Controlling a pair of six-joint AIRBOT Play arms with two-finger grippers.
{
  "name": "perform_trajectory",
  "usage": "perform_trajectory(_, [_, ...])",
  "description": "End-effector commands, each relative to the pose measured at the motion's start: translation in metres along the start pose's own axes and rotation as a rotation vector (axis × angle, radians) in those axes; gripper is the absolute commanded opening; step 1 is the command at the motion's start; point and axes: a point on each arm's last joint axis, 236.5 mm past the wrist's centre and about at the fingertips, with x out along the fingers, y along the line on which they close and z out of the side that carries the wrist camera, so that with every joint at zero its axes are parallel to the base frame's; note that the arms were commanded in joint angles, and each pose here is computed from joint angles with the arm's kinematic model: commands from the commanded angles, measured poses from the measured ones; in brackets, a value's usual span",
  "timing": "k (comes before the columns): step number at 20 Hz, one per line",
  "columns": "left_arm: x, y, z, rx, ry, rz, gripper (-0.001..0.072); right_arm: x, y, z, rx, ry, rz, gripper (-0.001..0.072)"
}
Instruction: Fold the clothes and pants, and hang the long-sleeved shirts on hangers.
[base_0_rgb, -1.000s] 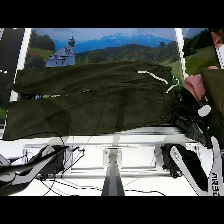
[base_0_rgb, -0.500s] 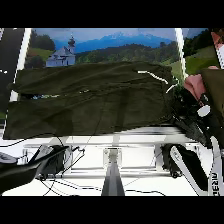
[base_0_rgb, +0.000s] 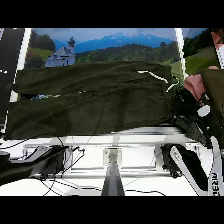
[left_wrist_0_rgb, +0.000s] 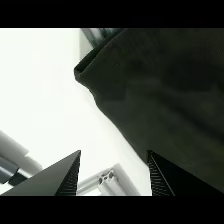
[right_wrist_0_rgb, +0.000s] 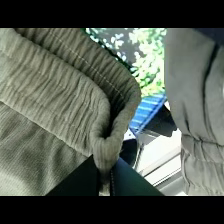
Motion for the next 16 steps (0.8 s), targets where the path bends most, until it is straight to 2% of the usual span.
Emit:
perform_trajectory(1, [0.016, 0.015, 0.004, -0.104, -0.068, -0.023, 0.0485, 0.0, 0.001, 0.003, -0.004, -0.014, 0.005, 0.0033])
perform_trajectory(6, [0.028, 0.032, 0.015, -0.229, -0.134, -0.054, 0.0485, 0.0, 0.001, 0.003, -0.003, -0.013, 0.005, 0.0033])
perform_trajectory(9, [0.047, 0.016, 0.018, -0.246, -0.105, -0.149, 0.0489, 0.0, 0.001, 0.003, -0.003, -0.013, 0.005, 0.0033])
perform_trajectory(10, [0.052, 0.012, 0.021, -0.258, -0.108, -0.176, 0.0524, 0.0, 0.001, 0.003, -0.003, -0.013, 0.005, 0.0033])
perform_trajectory(13, [0.059, 0.011, 0.025, -0.265, -0.112, -0.189, 0.052, 0.0, 0.002, 0.003, 0.0, -0.012, 0.007, 0.0033])
perform_trajectory(14, [0.059, 0.012, 0.026, -0.261, -0.117, -0.186, 0.0471, 0.0, 0.002, 0.003, 0.0, -0.012, 0.007, 0.0033])
perform_trajectory(16, [0.059, 0.012, 0.026, -0.239, -0.12, -0.184, 0.0268, 0.0, 0.002, 0.003, -0.001, -0.011, 0.007, 0.0033])
